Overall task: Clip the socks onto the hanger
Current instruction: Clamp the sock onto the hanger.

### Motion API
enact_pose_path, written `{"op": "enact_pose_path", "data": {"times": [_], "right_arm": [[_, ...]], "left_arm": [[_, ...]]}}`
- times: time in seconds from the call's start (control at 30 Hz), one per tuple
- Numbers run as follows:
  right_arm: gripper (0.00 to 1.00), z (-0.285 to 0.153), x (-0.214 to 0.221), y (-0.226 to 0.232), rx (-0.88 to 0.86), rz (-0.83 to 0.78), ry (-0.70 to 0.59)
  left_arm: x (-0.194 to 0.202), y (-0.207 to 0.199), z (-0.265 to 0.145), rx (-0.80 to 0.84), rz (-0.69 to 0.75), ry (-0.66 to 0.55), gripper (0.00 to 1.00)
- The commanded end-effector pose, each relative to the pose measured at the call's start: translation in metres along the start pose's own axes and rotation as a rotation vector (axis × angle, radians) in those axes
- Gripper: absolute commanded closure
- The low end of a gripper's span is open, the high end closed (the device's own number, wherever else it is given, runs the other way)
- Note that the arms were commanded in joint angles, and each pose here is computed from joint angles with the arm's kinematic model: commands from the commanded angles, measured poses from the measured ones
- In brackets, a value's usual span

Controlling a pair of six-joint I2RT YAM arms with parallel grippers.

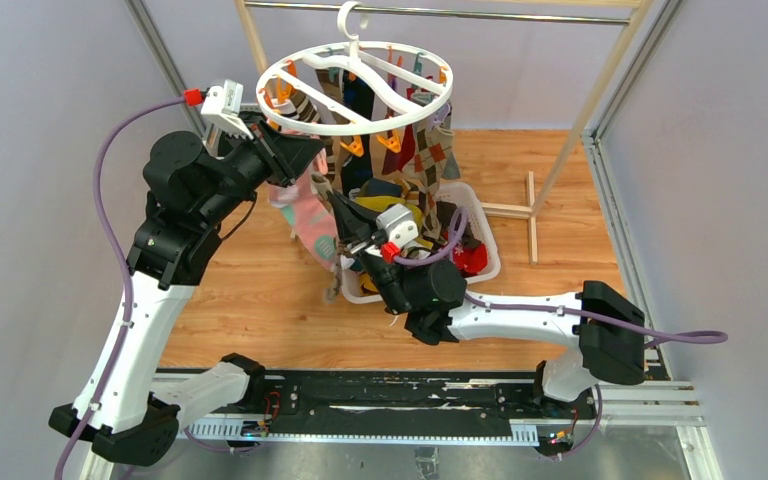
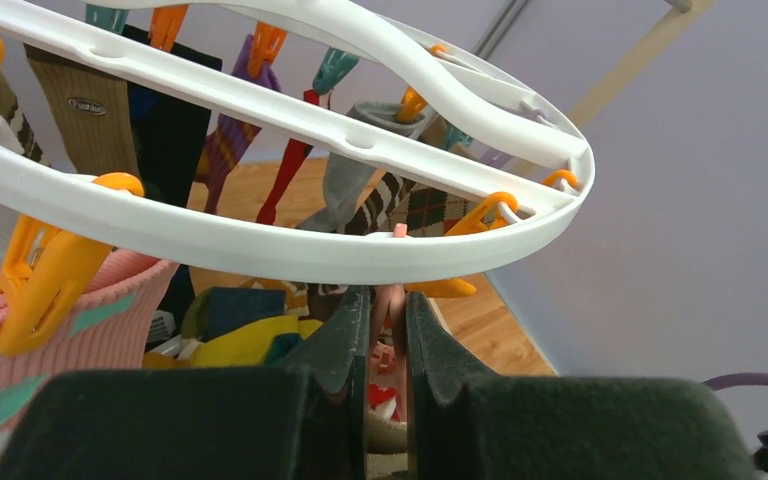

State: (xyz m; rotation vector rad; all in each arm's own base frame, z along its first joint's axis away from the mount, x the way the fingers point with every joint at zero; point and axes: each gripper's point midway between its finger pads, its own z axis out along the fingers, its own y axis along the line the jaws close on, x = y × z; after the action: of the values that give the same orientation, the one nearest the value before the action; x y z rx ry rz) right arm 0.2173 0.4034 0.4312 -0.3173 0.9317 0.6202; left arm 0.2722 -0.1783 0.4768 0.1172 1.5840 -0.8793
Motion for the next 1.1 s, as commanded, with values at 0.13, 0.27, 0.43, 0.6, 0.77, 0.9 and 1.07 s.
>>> {"op": "enact_pose_path", "data": {"times": [0.13, 0.27, 0.43, 0.6, 0.77, 0.9, 1.07], "right_arm": [[1.00, 0.009, -0.024, -0.006, 0.028, 0.096, -0.046], [1.00, 0.009, -0.027, -0.011, 0.041, 0.116, -0.050], [1.00, 0.008, -0.029, -0.017, 0.072, 0.137, -0.060], [1.00, 0.008, -0.033, -0.019, 0.081, 0.143, -0.075], [1.00, 0.011, -0.037, -0.019, 0.092, 0.145, -0.093], [1.00, 0.015, -0.036, -0.021, 0.121, 0.147, -0.101], [1.00, 0.018, -0.031, -0.016, 0.108, 0.176, -0.086]], "left_arm": [[-0.004, -0.005, -0.008, 0.015, 0.020, -0.021, 0.98], [-0.007, -0.007, -0.009, 0.018, 0.018, -0.027, 0.98], [-0.007, -0.006, -0.009, 0.011, 0.011, -0.026, 0.98], [-0.005, -0.004, -0.010, 0.004, 0.011, -0.024, 0.98], [-0.004, -0.002, -0.009, -0.004, 0.005, -0.026, 0.98], [-0.006, -0.002, -0.010, -0.006, 0.005, -0.032, 0.98], [-0.004, -0.005, -0.009, 0.010, 0.007, -0.024, 0.98]]}}
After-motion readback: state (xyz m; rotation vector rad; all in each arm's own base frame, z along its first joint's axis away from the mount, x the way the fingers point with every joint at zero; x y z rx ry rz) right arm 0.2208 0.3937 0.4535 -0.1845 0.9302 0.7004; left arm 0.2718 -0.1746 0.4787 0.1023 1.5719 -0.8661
